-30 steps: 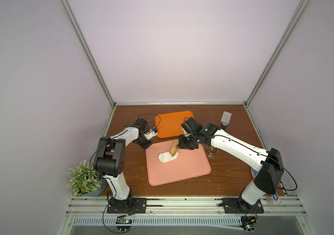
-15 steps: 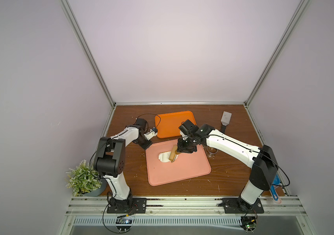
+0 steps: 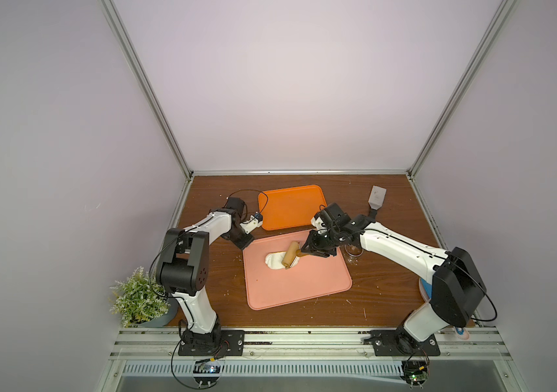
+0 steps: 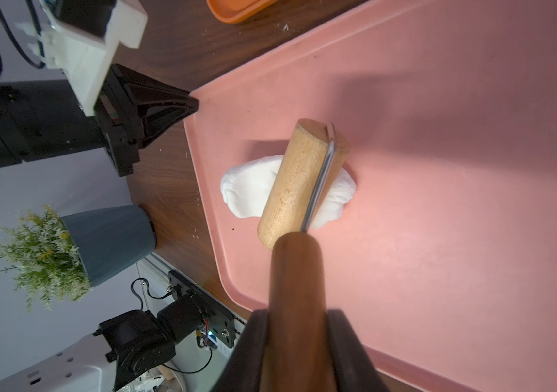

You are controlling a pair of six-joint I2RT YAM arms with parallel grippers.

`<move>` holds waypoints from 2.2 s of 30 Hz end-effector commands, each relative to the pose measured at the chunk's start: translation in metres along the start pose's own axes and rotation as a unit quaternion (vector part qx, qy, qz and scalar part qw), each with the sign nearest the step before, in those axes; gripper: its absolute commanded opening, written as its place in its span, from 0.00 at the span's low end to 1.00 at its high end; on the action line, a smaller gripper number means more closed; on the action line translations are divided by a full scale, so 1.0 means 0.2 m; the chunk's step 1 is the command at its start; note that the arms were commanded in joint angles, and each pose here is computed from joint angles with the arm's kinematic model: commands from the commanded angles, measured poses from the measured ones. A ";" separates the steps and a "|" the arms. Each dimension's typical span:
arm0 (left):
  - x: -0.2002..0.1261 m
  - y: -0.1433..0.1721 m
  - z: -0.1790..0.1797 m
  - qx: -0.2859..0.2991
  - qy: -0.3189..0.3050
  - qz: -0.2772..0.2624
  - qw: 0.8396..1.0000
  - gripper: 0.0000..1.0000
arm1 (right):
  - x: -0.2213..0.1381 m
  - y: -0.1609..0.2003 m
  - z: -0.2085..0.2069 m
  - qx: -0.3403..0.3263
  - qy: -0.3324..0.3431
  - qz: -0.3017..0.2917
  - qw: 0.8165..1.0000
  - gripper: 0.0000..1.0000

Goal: Roll out the dumpling wrappers from the dough
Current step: Flatten out the dough on the work surface.

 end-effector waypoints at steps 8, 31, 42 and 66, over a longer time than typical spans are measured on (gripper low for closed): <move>0.29 0.15 -0.13 -0.003 0.054 0.064 0.996 0.00 | -0.03 0.15 -0.62 0.063 0.240 0.029 0.968 0.00; 0.30 0.15 -0.13 -0.005 0.054 0.064 0.996 0.00 | -0.16 0.22 -0.82 0.069 0.311 0.032 0.947 0.00; 0.30 0.16 -0.13 -0.005 0.054 0.064 0.996 0.00 | -0.13 0.24 -0.92 0.073 0.352 0.045 0.932 0.00; 0.30 0.15 -0.13 -0.006 0.055 0.065 0.996 0.00 | -0.11 0.25 -1.02 0.069 0.411 0.063 0.907 0.00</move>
Point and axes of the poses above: each gripper's point midway between its finger pads, its own x axis out along the fingers, its own z axis along the line the jaws close on, y = z × x, the point moved 4 cm from there along -x, back along the fingers, and after that the axes turned 13 degrees about x, right-handed, at the moved point
